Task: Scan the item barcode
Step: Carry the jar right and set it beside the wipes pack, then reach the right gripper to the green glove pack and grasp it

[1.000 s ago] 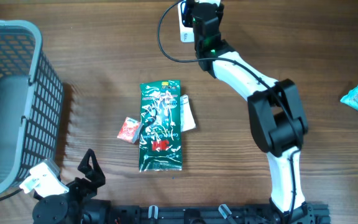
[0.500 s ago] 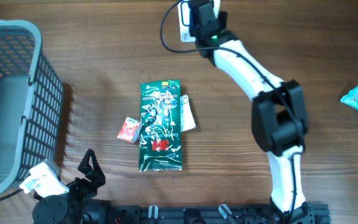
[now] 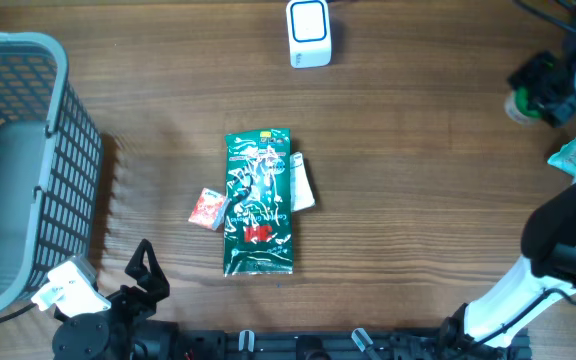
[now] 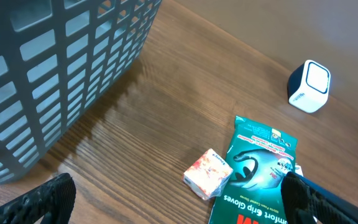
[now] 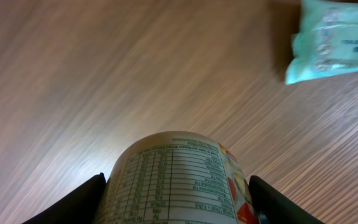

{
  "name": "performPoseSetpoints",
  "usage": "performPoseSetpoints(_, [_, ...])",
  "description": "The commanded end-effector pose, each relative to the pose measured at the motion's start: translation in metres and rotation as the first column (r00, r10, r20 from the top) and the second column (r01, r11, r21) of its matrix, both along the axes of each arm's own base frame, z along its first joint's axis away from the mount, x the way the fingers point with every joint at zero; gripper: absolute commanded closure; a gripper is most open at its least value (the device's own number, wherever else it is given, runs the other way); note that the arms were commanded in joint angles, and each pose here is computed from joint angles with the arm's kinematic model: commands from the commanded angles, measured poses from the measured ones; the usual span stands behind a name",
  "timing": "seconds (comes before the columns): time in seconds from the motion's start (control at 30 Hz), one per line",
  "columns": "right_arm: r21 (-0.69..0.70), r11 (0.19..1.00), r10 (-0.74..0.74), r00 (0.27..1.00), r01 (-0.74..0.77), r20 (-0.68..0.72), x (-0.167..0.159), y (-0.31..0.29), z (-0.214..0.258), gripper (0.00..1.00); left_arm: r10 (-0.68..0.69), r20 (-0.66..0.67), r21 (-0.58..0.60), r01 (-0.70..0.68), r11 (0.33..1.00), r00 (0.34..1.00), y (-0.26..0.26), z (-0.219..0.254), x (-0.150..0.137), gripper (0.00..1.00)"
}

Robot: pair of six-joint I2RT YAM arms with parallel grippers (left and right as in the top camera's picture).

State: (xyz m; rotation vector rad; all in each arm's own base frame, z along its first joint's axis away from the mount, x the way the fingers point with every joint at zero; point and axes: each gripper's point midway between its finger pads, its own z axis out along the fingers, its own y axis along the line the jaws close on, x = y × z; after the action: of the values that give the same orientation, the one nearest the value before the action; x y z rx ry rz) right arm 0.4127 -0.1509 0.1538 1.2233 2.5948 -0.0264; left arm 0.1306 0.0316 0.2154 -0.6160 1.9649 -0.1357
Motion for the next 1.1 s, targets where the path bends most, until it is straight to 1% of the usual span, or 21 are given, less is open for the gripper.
performPoseSetpoints(0.0, [0.066,0.996,-0.048,0.995,0.054,-0.09,-0.018,-0.035,-0.045,0.56,0.002,0.006,-0.011,-0.002,1.0,1.0,-0.001,0.0,0.0,0.0])
performPoseSetpoints(0.1, [0.101,0.986,-0.116,0.978,0.135,-0.174,-0.034,-0.062,-0.085,0.6,0.002,0.006,-0.012,-0.002,1.0,1.0,-0.001,0.0,0.0,0.0])
performPoseSetpoints(0.13, [0.111,0.982,-0.129,0.971,0.153,-0.2,-0.037,-0.068,-0.099,0.6,0.002,0.006,-0.012,-0.002,1.0,1.0,-0.001,0.0,0.0,0.0])
performPoseSetpoints(0.2, [0.123,0.977,-0.142,0.962,0.174,-0.232,-0.041,-0.075,-0.12,0.51,0.002,0.006,-0.011,-0.002,1.0,1.0,-0.001,0.0,0.0,0.0])
performPoseSetpoints(0.3, [0.137,0.973,-0.145,0.953,0.187,-0.265,-0.043,-0.078,-0.146,0.49,0.002,0.006,-0.012,-0.002,1.0,1.0,-0.001,0.0,0.0,0.0])
performPoseSetpoints(0.33, [0.138,0.973,-0.143,0.953,0.185,-0.267,-0.042,-0.078,-0.149,0.39,0.002,0.006,-0.011,-0.002,1.0,1.0,-0.001,0.0,0.0,0.0])
performPoseSetpoints(0.37, [0.136,0.974,-0.143,0.954,0.183,-0.262,-0.041,-0.079,-0.148,0.18,0.002,0.006,-0.011,-0.002,1.0,1.0,-0.001,0.0,0.0,0.0])
performPoseSetpoints(0.4, [0.133,0.974,-0.147,0.956,0.185,-0.256,-0.039,-0.081,-0.139,0.0,0.002,0.006,-0.011,-0.002,1.0,1.0,-0.001,0.0,0.0,0.0])
performPoseSetpoints(0.5, [0.107,0.977,-0.164,0.967,0.186,-0.194,-0.026,-0.094,-0.084,0.0,0.002,0.006,-0.011,-0.002,1.0,1.0,-0.001,0.0,0.0,0.0])
performPoseSetpoints(0.57, [0.049,0.982,-0.178,0.979,0.184,-0.101,-0.016,-0.105,-0.024,0.0,0.002,0.006,-0.012,-0.002,1.0,1.0,-0.001,0.0,0.0,0.0])
performPoseSetpoints(0.63, [0.003,0.981,-0.195,0.98,0.195,0.039,-0.01,-0.103,0.05,0.0,0.002,0.006,-0.012,-0.002,1.0,1.0,-0.001,0.0,0.0,0.0])
performPoseSetpoints(0.67, [-0.007,0.978,-0.206,0.971,0.208,0.123,-0.01,-0.091,0.093,0.0,0.002,0.006,-0.011,-0.002,1.0,1.0,-0.001,0.0,0.0,0.0])
performPoseSetpoints(0.73, [0.018,0.992,-0.128,0.971,0.127,0.203,-0.01,-0.053,0.132,0.0,0.002,0.006,-0.012,-0.002,1.0,1.0,-0.001,0.0,0.0,0.0])
performPoseSetpoints(0.77, [0.04,0.997,-0.074,0.973,0.067,0.218,-0.009,-0.032,0.14,0.0,0.002,0.006,-0.012,-0.002,1.0,1.0,-0.001,0.0,0.0,0.0])
performPoseSetpoints(0.8, [0.084,0.989,0.094,0.959,-0.121,0.268,0.001,0.011,0.152,0.0,0.002,0.006,-0.012,-0.002,1.0,1.0,-0.001,0.0,0.0,0.0])
performPoseSetpoints(0.83, [0.132,0.903,0.339,0.866,-0.409,0.368,0.013,0.071,0.165,0.0,0.002,0.006,-0.012,-0.002,1.0,1.0,-0.001,0.0,0.0,0.0])
performPoseSetpoints(0.87, [0.177,0.814,0.439,0.786,-0.553,0.435,0.018,0.116,0.172,0.0,0.002,0.006,-0.011,-0.002,1.0,1.0,-0.001,0.0,0.0,0.0])
performPoseSetpoints(0.9, [0.234,0.766,0.458,0.763,-0.599,0.455,0.018,0.148,0.173,0.0,0.002,0.006,-0.011,-0.002,1.0,1.0,-0.001,0.0,0.0,0.0])
performPoseSetpoints(0.97, [0.308,0.716,0.485,0.763,-0.627,0.427,0.016,0.193,0.162,0.0,0.002,0.006,-0.012,-0.002,1.0,1.0,-0.001,0.0,0.0,0.0])
performPoseSetpoints(1.03, [0.366,0.617,0.603,0.718,-0.697,0.348,0.0,0.258,0.133,0.0,0.002,0.006,-0.011,-0.002,1.0,1.0,-0.001,0.0,0.0,0.0])
performPoseSetpoints(1.07, [0.366,0.591,0.664,0.691,-0.718,0.284,-0.008,0.284,0.111,0.0,0.002,0.006,-0.012,-0.002,1.0,1.0,-0.001,0.0,0.0,0.0])
